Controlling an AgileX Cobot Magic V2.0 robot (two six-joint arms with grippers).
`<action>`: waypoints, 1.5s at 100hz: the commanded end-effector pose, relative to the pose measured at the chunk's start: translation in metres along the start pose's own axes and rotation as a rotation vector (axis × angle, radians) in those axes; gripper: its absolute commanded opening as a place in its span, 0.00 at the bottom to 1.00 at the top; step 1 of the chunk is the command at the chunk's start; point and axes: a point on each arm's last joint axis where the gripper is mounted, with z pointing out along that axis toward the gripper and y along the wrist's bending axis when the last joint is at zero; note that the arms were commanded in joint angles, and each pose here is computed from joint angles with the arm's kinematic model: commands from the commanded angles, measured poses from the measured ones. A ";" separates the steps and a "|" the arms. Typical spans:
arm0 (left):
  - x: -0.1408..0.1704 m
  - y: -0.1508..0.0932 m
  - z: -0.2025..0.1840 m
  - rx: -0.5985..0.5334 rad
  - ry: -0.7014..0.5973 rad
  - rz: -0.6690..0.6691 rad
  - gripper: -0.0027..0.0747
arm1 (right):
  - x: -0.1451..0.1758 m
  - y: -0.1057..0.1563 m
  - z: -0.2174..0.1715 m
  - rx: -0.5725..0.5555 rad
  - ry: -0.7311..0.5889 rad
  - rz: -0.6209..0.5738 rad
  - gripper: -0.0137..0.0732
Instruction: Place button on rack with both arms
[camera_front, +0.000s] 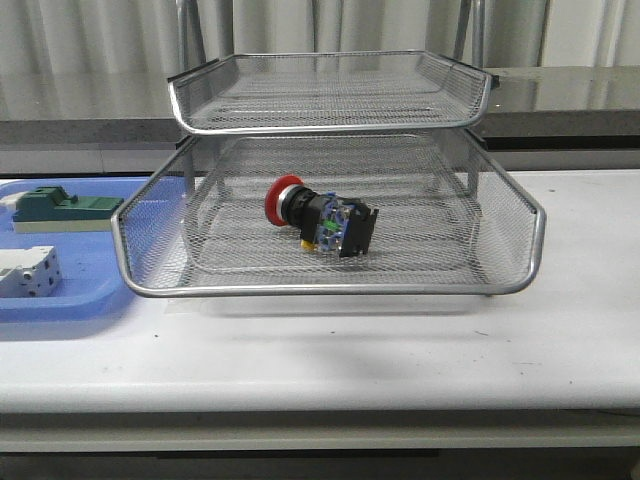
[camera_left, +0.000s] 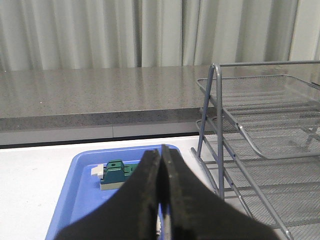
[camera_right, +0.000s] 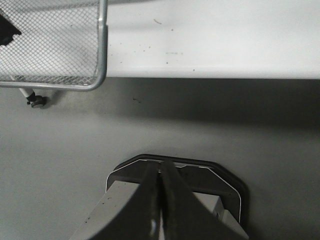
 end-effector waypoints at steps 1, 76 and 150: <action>-0.015 0.003 -0.001 -0.034 -0.084 -0.016 0.01 | -0.012 0.011 0.003 -0.043 -0.049 -0.030 0.08; -0.015 0.003 -0.001 -0.034 -0.084 -0.016 0.01 | 0.001 0.089 0.102 -0.168 0.022 -0.267 0.08; -0.015 0.003 -0.001 -0.034 -0.084 -0.016 0.01 | -0.060 0.113 0.134 -0.129 -0.157 -0.373 0.08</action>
